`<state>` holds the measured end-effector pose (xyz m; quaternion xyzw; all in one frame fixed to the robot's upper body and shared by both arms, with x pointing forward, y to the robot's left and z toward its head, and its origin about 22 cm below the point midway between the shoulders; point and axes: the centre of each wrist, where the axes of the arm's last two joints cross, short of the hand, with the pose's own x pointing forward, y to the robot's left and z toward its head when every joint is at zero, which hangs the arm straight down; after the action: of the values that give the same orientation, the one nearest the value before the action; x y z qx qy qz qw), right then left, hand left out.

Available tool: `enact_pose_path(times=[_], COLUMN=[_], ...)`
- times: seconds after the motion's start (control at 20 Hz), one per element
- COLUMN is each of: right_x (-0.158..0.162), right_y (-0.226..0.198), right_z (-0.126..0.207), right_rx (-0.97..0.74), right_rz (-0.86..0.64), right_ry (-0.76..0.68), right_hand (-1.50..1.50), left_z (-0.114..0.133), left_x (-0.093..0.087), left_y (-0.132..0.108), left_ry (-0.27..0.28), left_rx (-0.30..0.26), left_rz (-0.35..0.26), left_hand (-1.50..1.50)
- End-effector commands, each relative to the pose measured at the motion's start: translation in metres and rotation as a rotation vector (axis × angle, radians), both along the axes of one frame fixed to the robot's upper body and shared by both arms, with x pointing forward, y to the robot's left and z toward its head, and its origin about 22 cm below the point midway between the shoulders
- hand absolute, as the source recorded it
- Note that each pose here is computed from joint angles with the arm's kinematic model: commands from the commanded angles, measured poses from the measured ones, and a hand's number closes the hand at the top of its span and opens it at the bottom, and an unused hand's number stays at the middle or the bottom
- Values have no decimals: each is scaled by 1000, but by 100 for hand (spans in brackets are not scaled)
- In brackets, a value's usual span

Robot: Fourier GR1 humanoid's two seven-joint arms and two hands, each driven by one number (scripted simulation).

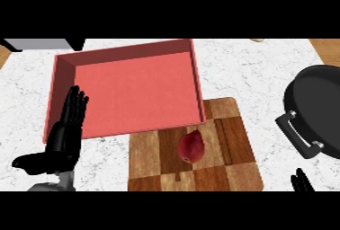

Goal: Pick the pear from the cutting board and place it in the pot

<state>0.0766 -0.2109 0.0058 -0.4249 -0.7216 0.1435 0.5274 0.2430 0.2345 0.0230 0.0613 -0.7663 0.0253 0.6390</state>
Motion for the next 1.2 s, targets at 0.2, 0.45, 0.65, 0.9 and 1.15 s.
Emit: enact_pose_path(times=[0.2,0.45,0.65,0.9,1.15], right_x=[-14,12,29,64,88], right_y=[46,79,100,139,152], right_z=[6,38,35,32,37], right_rx=[-62,-82,-143,-155,-130], right_rz=[-133,-137,-196,-214,-177], right_ry=[302,347,478,547,576], right_hand=[-150,-150,-150,-150,-150], left_z=[-7,-6,-2,-17,-10], left_x=[-2,-3,3,-2,-16], left_y=[-8,-15,-17,-12,-31], left_ry=[30,25,42,31,33], left_rx=[10,7,-2,6,-6], left_rz=[-33,-40,-40,-34,-41], left_hand=[0,0,0,0,0])
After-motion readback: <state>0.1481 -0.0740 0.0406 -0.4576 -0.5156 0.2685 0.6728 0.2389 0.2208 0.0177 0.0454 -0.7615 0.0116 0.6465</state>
